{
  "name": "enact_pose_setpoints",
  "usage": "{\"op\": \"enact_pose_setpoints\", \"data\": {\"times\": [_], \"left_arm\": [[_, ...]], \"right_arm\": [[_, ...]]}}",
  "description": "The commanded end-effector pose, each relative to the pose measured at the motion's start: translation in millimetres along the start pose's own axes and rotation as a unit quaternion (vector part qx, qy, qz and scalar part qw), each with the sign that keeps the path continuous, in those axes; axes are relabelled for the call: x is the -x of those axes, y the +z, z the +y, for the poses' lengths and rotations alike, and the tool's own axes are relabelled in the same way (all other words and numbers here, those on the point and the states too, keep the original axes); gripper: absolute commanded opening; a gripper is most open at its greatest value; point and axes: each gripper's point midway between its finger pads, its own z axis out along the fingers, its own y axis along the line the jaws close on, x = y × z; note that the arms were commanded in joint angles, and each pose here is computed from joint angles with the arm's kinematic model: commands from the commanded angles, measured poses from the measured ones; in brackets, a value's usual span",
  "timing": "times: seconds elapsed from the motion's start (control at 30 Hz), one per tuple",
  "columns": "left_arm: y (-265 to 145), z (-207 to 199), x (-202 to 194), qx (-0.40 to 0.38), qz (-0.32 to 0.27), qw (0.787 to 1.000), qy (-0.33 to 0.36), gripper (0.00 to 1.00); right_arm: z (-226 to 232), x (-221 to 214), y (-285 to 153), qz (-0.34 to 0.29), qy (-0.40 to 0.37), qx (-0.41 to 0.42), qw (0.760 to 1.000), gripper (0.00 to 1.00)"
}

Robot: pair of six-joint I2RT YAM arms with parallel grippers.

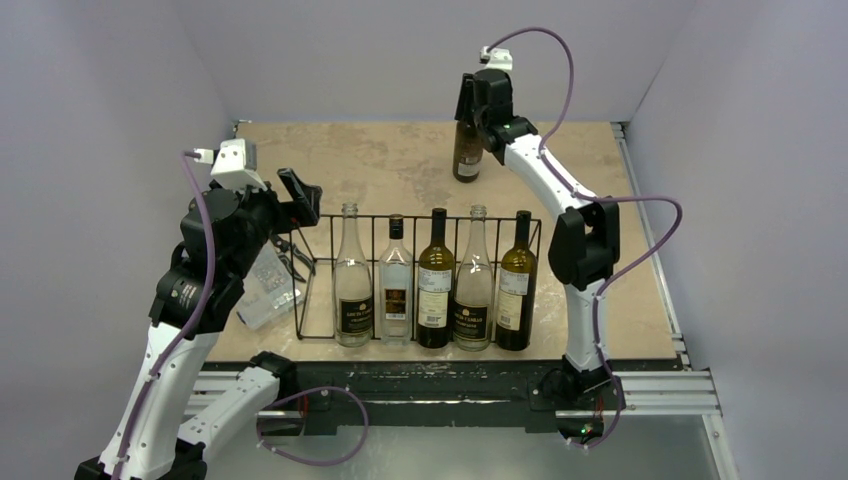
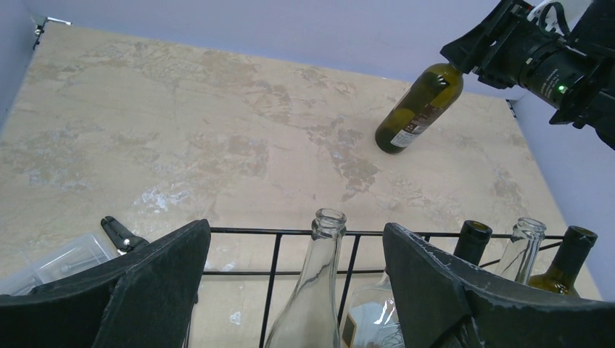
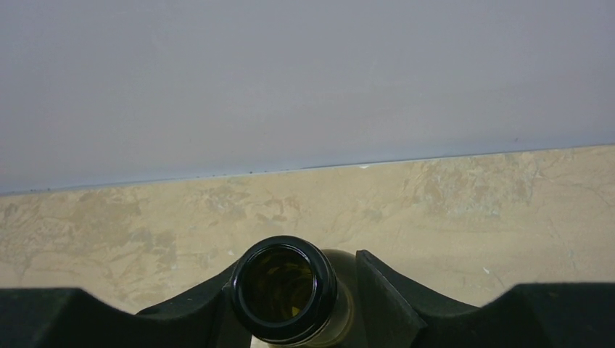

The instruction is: Put the wine bottle on the wine rack

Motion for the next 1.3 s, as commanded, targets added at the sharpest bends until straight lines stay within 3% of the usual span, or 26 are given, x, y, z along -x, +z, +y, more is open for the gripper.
{"op": "enact_pose_setpoints", "data": {"times": [0.0,0.23,0.6,0.87,1.0,1.27], "left_arm": [[-4,-8,11,-0.015,-0.016,1.000,-0.012,0.88],[-4,-7,11,-0.013,-0.016,1.000,-0.011,0.88],[-1,-8,9,-0.016,-0.010,1.000,-0.013,0.88],[1,-8,7,-0.015,-0.007,1.000,-0.013,0.88],[2,-9,7,-0.015,-0.006,1.000,-0.013,0.88],[2,-9,6,-0.014,-0.004,1.000,-0.013,0.88]], "right_arm": [[6,5,7,-0.014,0.000,0.010,1.000,0.52],[10,23,-3,-0.022,0.003,0.021,1.000,0.26],[1,100,-68,-0.108,0.046,0.043,0.992,0.10],[-23,123,-102,-0.145,0.110,0.068,0.981,0.00],[-32,130,-119,-0.145,0.181,0.127,0.965,0.00],[-24,142,-157,-0.118,0.302,0.294,0.899,0.00]]}}
